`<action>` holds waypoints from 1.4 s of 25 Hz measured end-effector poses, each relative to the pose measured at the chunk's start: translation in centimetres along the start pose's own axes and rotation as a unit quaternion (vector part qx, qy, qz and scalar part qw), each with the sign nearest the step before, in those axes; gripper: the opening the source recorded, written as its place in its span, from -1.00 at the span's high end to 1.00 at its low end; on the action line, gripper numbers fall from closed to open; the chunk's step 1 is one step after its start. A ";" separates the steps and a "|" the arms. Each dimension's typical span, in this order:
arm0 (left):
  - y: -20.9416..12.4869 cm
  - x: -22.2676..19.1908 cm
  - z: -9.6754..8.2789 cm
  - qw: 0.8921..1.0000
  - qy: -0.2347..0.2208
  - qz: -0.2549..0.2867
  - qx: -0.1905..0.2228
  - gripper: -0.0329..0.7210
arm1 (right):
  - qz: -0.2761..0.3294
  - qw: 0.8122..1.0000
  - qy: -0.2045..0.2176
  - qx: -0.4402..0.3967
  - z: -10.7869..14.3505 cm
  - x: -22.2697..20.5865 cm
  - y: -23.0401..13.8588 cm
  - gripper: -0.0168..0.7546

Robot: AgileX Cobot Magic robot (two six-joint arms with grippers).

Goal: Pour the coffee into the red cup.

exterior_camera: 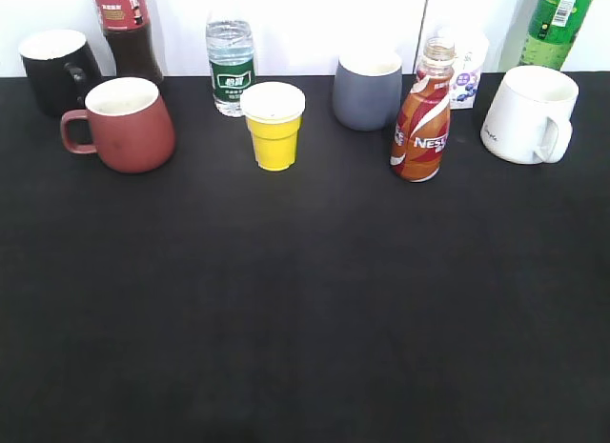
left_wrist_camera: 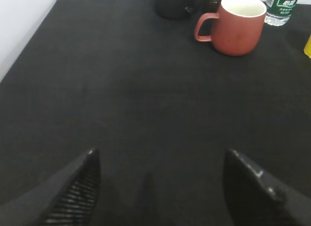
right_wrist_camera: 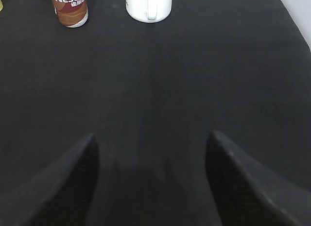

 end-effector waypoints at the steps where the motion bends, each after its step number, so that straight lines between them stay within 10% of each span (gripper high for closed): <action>1: 0.0 0.0 0.0 1.000 0.000 0.000 0.000 -0.66 | 0.000 1.000 0.000 0.000 0.0 0.0 0.0 -0.44; 19: 0.0 0.0 0.0 1.000 -0.001 -0.001 0.001 -0.63 | 0.000 1.000 0.000 0.000 0.0 0.0 0.0 -0.44; 26: 4.3 1.3 -0.7 0.985 -0.028 -0.172 0.002 -0.60 | 0.000 1.000 0.000 0.000 0.0 0.0 0.0 -0.44; 35: 10.9 -8.5 -1.8 0.986 -0.028 -0.162 0.001 -0.44 | 0.000 1.000 0.000 0.000 0.0 0.0 0.0 -0.44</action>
Point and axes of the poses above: a point on each arm's last joint axis where the gripper is mounted, x pointing back along that axis away from the gripper, z along the wrist's bending axis when the last joint is at zero, y = z × x, the point moved 2 cm from there along -x, pointing out along that axis toward the gripper, and after that the axes turned 5 degrees about x, right-handed, at the moved point
